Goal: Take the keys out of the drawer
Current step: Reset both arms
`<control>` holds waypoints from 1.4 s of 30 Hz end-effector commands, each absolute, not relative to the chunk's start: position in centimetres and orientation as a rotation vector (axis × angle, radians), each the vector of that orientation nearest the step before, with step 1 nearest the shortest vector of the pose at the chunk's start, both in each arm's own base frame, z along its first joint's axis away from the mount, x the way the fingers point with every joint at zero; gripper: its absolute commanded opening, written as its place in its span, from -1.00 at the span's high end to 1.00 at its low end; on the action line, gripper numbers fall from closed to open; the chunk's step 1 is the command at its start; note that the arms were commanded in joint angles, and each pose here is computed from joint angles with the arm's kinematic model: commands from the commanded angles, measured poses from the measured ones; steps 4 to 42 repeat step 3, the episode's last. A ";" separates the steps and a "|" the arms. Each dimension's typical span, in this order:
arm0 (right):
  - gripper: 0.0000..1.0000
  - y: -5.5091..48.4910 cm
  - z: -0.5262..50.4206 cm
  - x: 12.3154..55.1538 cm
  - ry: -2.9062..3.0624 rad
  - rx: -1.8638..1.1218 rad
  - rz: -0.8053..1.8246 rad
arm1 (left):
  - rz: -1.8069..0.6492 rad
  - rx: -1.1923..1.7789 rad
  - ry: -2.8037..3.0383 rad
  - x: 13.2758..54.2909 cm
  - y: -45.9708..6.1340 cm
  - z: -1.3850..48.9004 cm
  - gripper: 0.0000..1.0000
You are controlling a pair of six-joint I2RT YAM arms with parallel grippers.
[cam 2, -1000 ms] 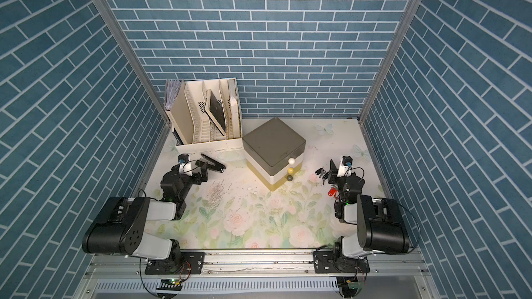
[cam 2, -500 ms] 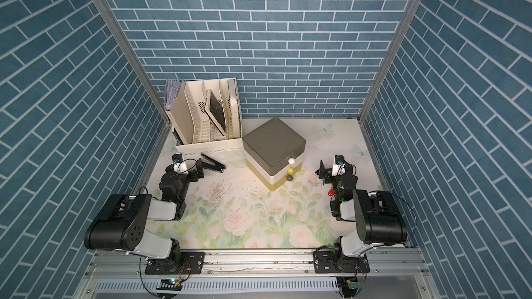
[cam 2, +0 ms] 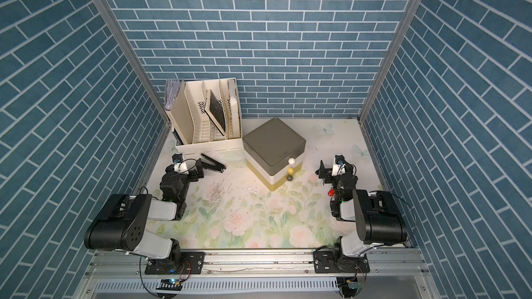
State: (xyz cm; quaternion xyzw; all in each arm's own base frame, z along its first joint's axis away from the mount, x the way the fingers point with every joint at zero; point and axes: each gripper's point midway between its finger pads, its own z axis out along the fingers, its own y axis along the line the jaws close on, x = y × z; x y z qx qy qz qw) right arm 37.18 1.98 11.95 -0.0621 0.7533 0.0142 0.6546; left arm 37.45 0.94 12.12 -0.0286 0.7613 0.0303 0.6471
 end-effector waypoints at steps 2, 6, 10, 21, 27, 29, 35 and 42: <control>-1.00 2.0 12.4 37.4 1.692 -0.146 0.018 | 0.073 -0.067 1.708 37.6 0.9 12.7 -1.00; -1.00 1.9 12.6 37.3 1.684 -0.145 0.016 | 0.072 -0.068 1.707 37.5 0.9 12.8 -0.99; -1.00 1.9 12.6 37.3 1.684 -0.145 0.016 | 0.072 -0.068 1.707 37.5 0.9 12.8 -0.99; -1.00 1.9 12.6 37.3 1.684 -0.145 0.016 | 0.072 -0.068 1.707 37.5 0.9 12.8 -0.99; -1.00 1.9 12.6 37.3 1.684 -0.145 0.016 | 0.072 -0.068 1.707 37.5 0.9 12.8 -0.99; -1.00 1.9 12.6 37.3 1.684 -0.145 0.016 | 0.072 -0.068 1.707 37.5 0.9 12.8 -0.99; -1.00 1.9 12.6 37.3 1.684 -0.145 0.016 | 0.072 -0.068 1.707 37.5 0.9 12.8 -0.99; -1.00 1.9 12.6 37.3 1.684 -0.145 0.016 | 0.072 -0.068 1.707 37.5 0.9 12.8 -0.99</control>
